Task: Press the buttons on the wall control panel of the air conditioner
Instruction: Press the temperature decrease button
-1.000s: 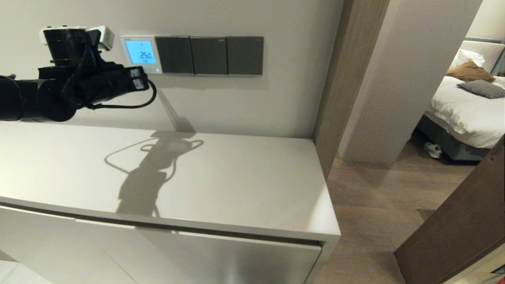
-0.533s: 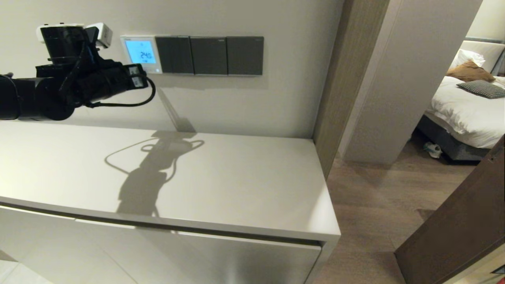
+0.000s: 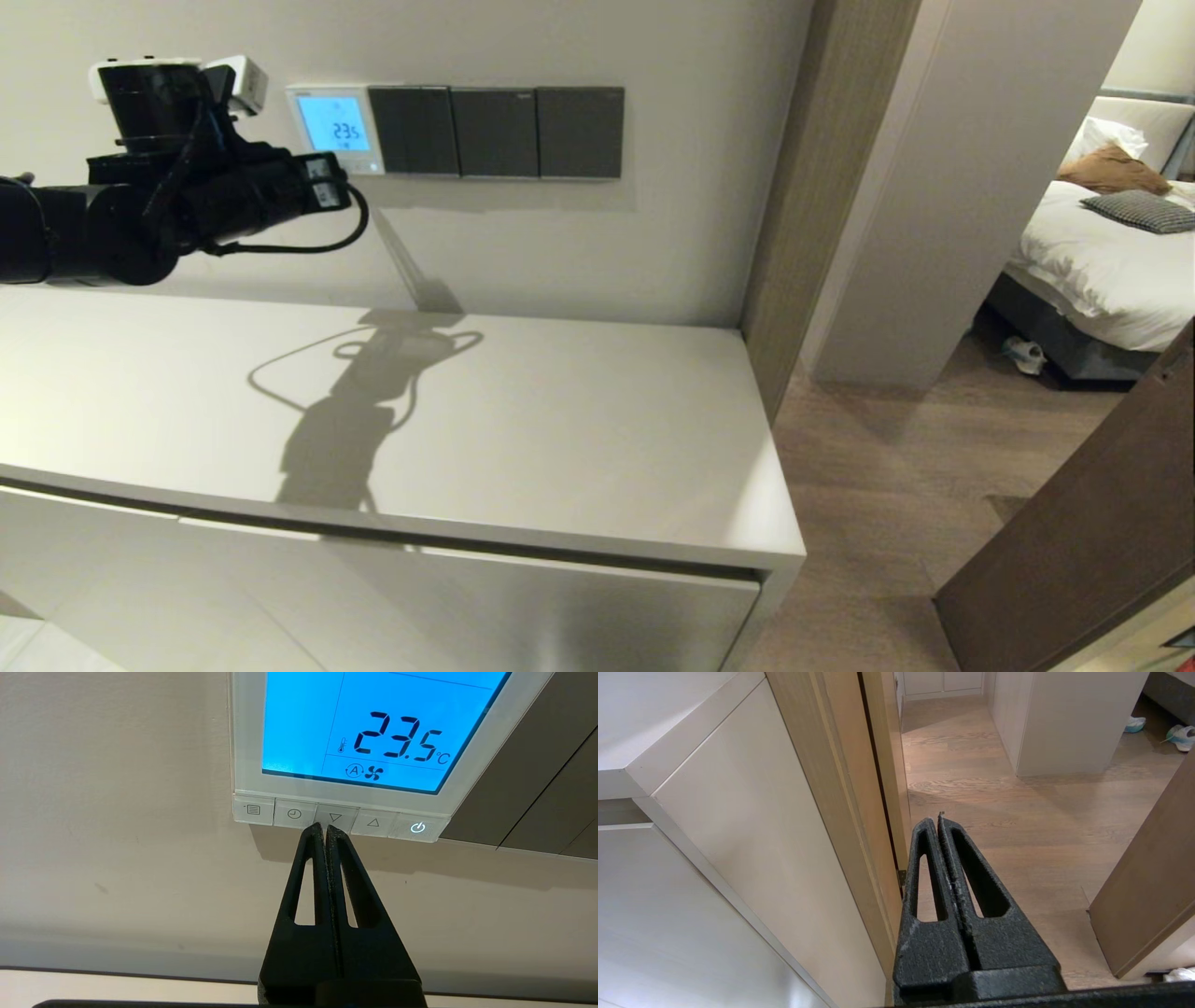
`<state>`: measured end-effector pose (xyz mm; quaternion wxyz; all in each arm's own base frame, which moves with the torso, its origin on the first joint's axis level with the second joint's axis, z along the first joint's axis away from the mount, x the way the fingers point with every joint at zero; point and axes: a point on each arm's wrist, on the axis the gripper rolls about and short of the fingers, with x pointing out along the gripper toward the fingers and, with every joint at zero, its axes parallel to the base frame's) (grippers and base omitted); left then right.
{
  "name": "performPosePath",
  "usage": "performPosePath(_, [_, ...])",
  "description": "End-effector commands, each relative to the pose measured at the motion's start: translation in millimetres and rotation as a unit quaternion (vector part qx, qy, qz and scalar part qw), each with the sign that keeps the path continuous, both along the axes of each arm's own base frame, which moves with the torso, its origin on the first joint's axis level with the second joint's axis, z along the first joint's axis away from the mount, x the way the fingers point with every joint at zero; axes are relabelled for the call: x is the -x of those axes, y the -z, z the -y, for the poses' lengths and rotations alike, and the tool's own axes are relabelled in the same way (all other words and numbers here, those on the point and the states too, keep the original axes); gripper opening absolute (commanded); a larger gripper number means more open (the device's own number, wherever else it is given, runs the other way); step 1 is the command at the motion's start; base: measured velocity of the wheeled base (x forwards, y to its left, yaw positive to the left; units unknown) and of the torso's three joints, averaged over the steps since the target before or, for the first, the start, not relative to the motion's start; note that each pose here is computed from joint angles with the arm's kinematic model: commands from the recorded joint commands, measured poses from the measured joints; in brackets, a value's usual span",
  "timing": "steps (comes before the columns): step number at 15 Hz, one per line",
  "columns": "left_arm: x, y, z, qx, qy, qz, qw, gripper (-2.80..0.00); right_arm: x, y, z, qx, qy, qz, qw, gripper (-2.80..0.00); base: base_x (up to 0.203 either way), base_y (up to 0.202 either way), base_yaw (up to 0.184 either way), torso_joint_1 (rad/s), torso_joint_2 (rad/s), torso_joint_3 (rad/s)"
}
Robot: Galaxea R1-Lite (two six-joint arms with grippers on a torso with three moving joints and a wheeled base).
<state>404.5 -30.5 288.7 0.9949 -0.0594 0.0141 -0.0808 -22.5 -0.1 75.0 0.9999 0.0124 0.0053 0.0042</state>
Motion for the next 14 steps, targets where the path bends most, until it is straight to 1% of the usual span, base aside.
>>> performPosePath(1, [1,-1,0,0.0,0.0,0.002,1.0,-2.8,0,0,0,0.0,0.0,-0.002,1.0,-2.8,0.0,0.0,0.0,0.0,0.0,0.0])
performPosePath(4, [8,-5,0,0.001,0.001,0.004,1.0,-2.8,0,0,0,0.0,0.0,-0.002,1.0,-2.8,0.0,0.0,0.0,0.0,0.0,0.0])
performPosePath(6, [11,-4,-1,0.001,0.0,0.0,1.0,-2.8,0,0,0,0.0,0.0,-0.002,1.0,-2.8,0.0,0.0,0.0,0.0,0.0,0.0])
performPosePath(8, [19,-12,-1,0.002,0.002,0.009,1.0,-2.8,0,0,0,0.0,0.0,-0.002,1.0,-2.8,0.0,0.0,0.0,0.0,0.0,0.0])
performPosePath(10, [25,-13,-1,0.002,0.009,0.007,0.9999,-2.8,0,0,0,0.0,0.0,-0.002,1.0,-2.8,0.0,0.0,0.0,0.0,0.0,0.0])
performPosePath(14, [32,-14,-2,0.002,0.01,0.006,0.9999,-2.8,0,0,0,0.0,0.0,-0.002,1.0,-2.8,0.0,0.0,0.0,0.0,0.0,0.0])
